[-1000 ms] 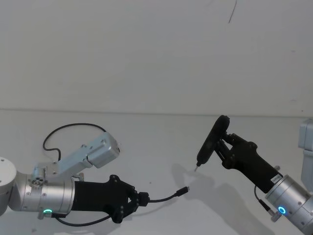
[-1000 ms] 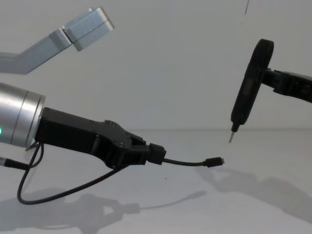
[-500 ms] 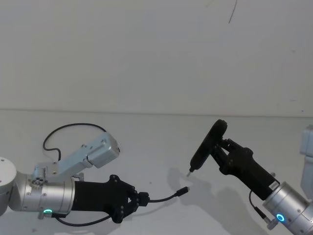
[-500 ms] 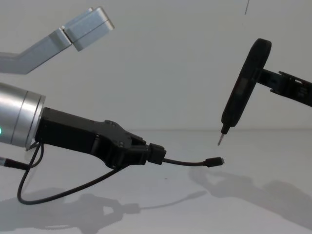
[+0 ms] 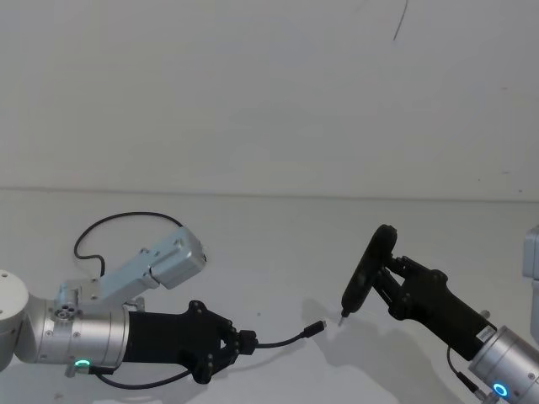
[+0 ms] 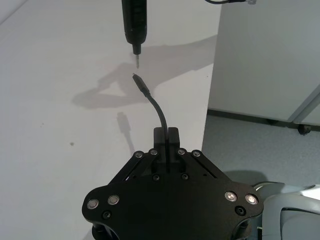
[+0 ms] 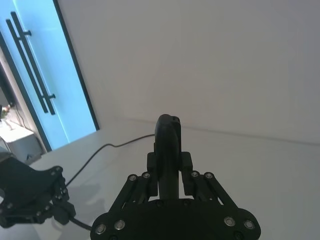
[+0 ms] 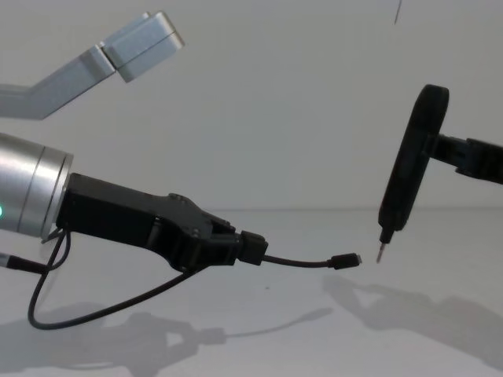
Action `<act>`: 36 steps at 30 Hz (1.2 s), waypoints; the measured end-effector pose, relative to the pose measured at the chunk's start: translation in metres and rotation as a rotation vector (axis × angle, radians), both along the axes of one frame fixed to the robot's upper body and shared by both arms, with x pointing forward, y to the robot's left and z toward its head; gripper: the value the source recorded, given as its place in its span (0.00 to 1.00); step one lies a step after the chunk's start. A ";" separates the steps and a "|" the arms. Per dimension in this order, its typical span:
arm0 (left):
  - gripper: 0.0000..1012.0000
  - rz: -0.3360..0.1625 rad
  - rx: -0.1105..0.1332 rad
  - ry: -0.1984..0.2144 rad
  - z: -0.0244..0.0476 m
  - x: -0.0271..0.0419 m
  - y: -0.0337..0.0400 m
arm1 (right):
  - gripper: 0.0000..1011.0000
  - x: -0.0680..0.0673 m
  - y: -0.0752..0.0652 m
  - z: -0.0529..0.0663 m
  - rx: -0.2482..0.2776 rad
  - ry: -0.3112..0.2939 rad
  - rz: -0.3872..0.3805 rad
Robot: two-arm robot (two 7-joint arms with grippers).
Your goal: Pick up the data cable with the one hand.
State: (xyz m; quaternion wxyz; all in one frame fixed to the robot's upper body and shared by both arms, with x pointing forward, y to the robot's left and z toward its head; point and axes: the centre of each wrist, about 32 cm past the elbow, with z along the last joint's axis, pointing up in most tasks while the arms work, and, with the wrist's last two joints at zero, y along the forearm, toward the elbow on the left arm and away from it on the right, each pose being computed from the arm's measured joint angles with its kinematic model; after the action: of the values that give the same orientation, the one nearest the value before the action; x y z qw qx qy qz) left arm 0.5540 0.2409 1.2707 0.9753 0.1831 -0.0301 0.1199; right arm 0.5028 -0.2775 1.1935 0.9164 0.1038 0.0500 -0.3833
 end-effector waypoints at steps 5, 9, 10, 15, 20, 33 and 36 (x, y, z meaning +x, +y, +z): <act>0.04 0.000 0.000 0.000 0.0000 0.0000 0.0000 | 0.27 -0.003 -0.003 0.001 -0.017 0.004 -0.001; 0.04 0.000 0.000 0.000 0.0000 0.0000 0.0000 | 0.27 -0.005 -0.004 0.001 -0.028 0.006 0.000; 0.04 0.000 0.000 0.000 0.0000 0.0000 0.0000 | 0.27 -0.005 -0.005 0.001 -0.029 0.006 0.001; 0.04 0.000 0.000 0.000 0.0000 0.0000 0.0000 | 0.27 -0.006 -0.006 0.001 -0.036 0.008 0.003; 0.04 0.000 0.000 0.000 0.0000 0.0000 0.0000 | 0.27 -0.007 -0.006 0.000 -0.026 0.006 0.004; 0.04 0.000 0.000 0.000 0.0000 0.0000 0.0000 | 0.27 -0.004 -0.003 -0.002 0.027 -0.011 0.016; 0.04 0.000 0.000 0.000 0.0000 0.0000 0.0000 | 0.27 -0.002 -0.001 -0.003 0.034 -0.012 0.021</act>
State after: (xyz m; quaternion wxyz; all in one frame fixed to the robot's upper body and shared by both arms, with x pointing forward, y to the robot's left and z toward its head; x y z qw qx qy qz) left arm 0.5540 0.2410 1.2707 0.9753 0.1831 -0.0301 0.1199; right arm 0.5006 -0.2787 1.1906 0.9188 0.1210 0.0522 -0.3721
